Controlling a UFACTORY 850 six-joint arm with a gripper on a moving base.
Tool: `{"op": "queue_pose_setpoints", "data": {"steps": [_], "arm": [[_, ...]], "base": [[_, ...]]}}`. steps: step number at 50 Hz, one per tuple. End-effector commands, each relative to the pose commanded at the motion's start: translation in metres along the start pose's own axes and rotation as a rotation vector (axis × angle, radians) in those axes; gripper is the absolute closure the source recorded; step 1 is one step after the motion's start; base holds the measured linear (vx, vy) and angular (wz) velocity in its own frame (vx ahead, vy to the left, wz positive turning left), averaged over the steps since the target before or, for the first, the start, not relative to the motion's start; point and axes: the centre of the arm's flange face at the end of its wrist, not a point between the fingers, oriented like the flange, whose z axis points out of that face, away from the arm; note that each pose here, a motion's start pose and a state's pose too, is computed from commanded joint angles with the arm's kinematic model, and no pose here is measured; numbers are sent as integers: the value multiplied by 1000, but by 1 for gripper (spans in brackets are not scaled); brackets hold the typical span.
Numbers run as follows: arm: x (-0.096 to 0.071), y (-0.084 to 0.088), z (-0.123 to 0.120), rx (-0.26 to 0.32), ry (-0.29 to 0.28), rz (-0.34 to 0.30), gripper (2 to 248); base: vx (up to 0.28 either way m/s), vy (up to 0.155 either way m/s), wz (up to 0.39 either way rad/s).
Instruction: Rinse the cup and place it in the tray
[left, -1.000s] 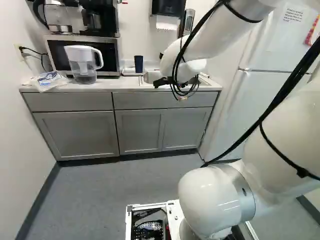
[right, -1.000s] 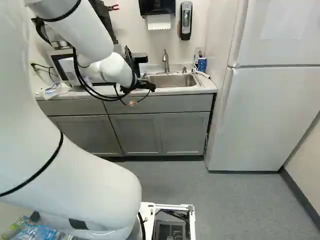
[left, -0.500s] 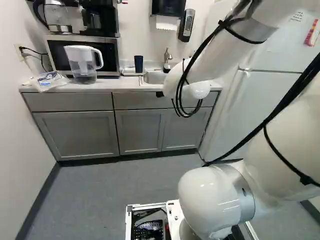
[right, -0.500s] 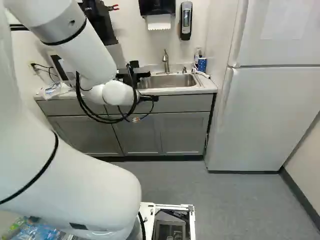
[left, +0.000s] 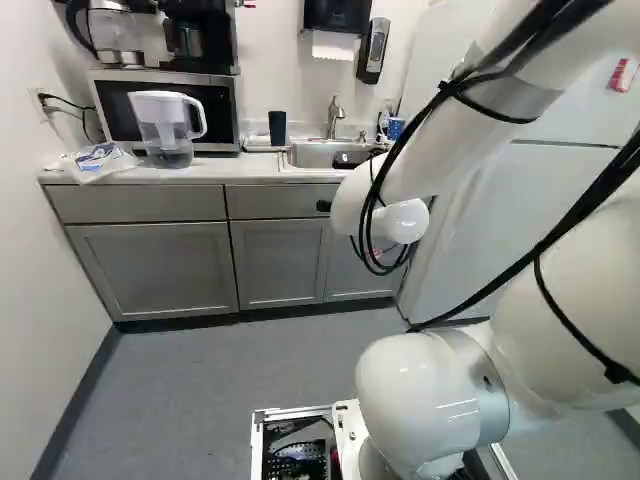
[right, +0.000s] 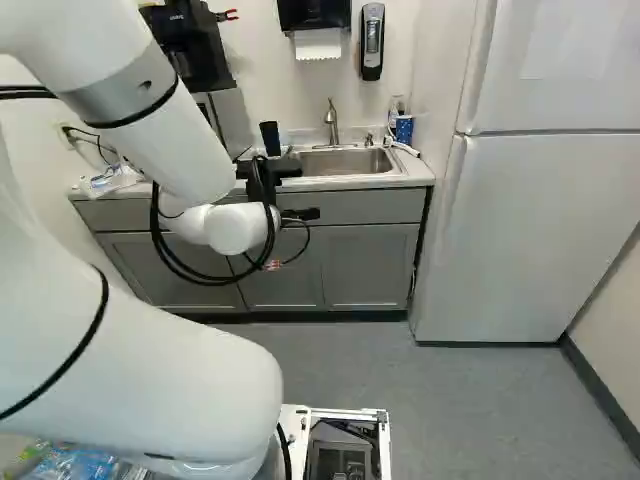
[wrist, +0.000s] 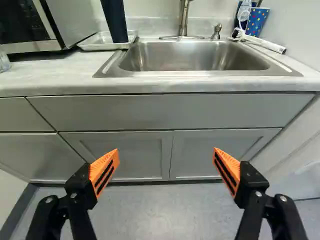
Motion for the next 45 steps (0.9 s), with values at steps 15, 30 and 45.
{"op": "queue_pose_setpoints", "data": {"steps": [15,30,45], "arm": [[-25,2,-13,-4,36,4,3],[-42,3,-23,-6,62,7,3],[-53,4,-30,-7,79,9,3]], "base": [[0,0,0],[0,0,0],[0,0,0]]}}
